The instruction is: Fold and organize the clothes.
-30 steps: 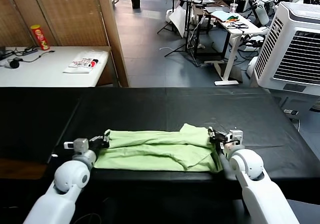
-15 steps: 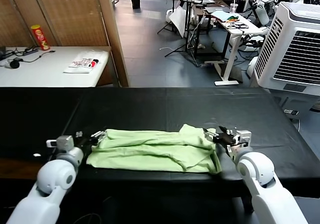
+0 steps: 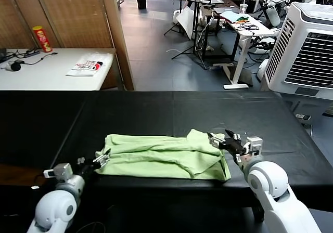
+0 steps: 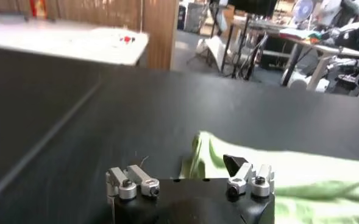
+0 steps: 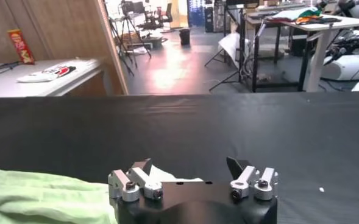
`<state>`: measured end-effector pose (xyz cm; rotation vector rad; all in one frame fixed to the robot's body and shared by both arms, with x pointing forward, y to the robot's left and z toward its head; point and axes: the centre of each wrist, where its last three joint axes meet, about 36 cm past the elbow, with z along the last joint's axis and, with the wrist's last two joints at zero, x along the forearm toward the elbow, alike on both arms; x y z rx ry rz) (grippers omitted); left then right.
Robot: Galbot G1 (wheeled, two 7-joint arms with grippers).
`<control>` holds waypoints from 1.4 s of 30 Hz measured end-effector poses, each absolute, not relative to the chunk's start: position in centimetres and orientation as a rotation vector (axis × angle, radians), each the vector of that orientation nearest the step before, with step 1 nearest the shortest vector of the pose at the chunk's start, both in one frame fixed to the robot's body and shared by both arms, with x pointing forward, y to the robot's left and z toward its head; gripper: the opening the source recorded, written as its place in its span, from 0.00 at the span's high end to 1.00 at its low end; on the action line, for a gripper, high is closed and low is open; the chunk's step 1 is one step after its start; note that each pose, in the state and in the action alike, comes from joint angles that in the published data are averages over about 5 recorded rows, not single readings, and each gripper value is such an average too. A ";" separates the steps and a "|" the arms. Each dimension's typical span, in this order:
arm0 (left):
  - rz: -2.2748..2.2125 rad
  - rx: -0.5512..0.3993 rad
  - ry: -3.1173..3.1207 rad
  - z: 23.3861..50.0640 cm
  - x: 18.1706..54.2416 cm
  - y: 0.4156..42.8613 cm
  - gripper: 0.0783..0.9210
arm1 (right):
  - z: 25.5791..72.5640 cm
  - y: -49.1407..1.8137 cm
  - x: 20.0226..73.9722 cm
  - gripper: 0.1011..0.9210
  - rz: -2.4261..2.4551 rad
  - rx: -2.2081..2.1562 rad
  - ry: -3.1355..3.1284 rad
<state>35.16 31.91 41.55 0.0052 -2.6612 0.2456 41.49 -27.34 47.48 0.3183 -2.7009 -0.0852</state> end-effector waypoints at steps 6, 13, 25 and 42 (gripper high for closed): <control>0.221 0.024 -2.652 40.3 35.1 31.1 0.35 | 47.5 -27.3 41.3 0.15 -0.074 0.318 -2.705; 0.186 0.018 -2.648 39.7 34.8 30.3 0.67 | 47.4 -27.1 41.1 0.15 -0.042 0.323 -2.713; 0.037 0.021 -2.682 40.1 35.1 30.5 0.91 | 47.3 -27.0 41.1 0.15 -0.035 0.319 -2.717; -0.567 0.259 -2.689 43.0 36.0 41.5 0.91 | 46.6 -26.6 40.8 0.15 -0.045 0.285 -2.713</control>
